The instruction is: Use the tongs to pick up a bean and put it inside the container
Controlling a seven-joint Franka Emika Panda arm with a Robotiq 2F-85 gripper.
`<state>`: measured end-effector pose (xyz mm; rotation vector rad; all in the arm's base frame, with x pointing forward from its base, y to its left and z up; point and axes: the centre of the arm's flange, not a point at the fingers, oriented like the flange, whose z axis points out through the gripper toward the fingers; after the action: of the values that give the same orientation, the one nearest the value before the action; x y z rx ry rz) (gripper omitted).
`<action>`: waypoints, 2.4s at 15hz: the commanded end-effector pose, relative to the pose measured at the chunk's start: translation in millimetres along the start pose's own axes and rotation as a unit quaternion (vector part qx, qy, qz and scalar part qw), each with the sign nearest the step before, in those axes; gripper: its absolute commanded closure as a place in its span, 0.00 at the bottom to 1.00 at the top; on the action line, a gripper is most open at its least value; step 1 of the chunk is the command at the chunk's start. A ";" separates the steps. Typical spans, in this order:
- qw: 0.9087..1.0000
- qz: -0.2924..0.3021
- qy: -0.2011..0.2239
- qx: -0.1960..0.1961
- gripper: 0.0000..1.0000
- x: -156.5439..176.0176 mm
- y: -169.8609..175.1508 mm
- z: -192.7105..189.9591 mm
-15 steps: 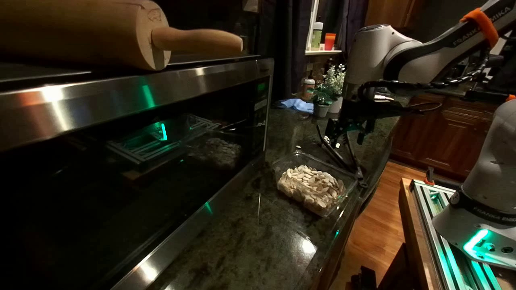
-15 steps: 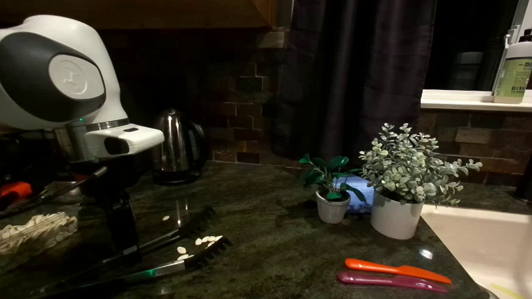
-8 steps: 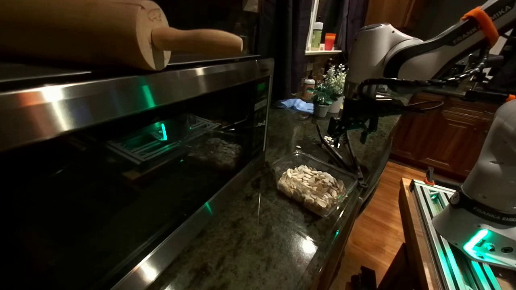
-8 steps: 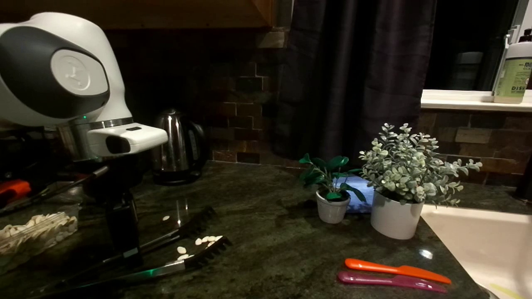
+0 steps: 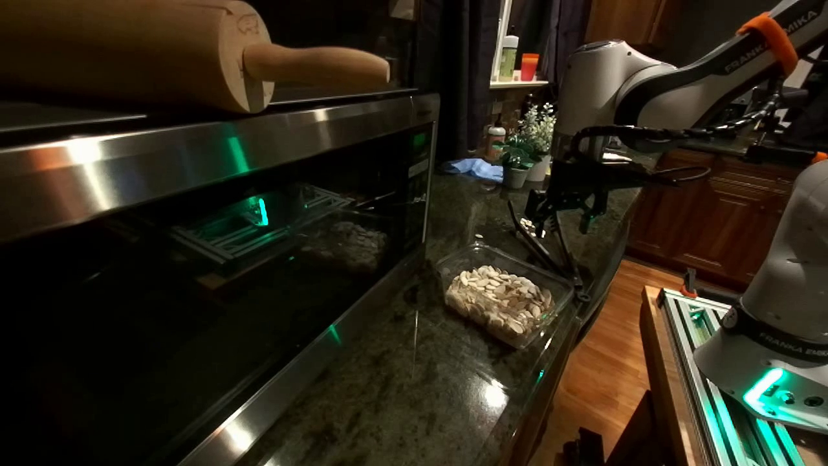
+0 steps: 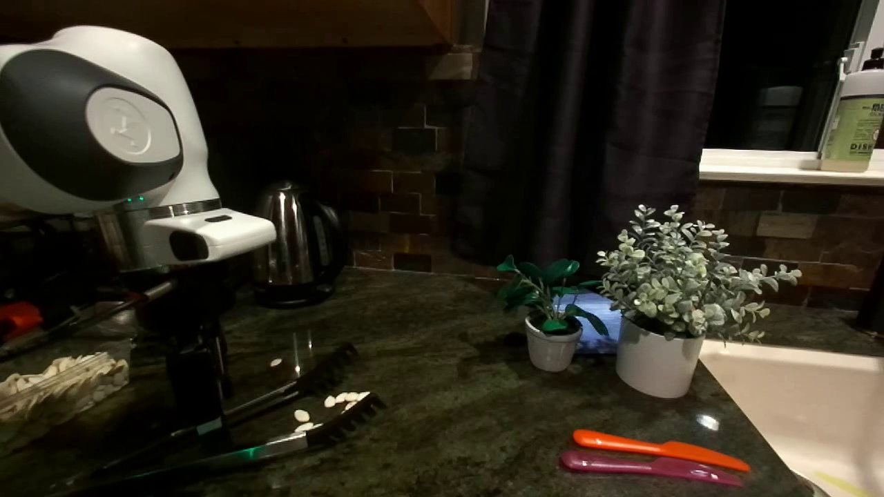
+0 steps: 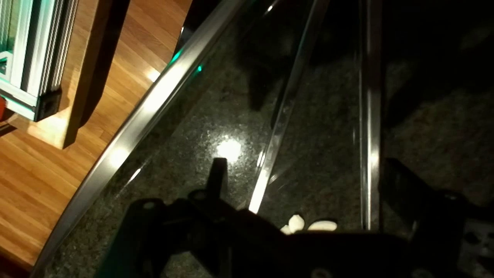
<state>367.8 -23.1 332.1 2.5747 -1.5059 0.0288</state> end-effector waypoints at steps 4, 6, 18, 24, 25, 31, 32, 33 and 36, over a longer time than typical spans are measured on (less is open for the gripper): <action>1.000 0.021 -0.009 0.000 0.00 -44.9 52.1 26.5; 1.000 0.018 -0.012 -0.005 0.00 -45.9 53.1 27.6; 0.998 0.028 -0.057 0.000 0.00 -56.2 50.1 40.3; 0.997 0.036 -0.074 0.006 0.00 -56.7 45.8 54.7; 0.997 0.039 -0.072 0.011 0.00 -56.1 45.3 54.7; 0.997 0.047 -0.061 0.030 0.00 -49.6 40.7 54.1; 0.997 0.046 -0.061 0.029 0.00 -48.8 40.4 55.1; 0.997 0.046 -0.063 0.025 0.00 -48.4 40.3 56.3; 0.996 0.050 -0.066 0.016 0.00 -46.9 42.9 58.8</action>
<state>373.7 -8.9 301.9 2.5812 -1.6608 -0.1051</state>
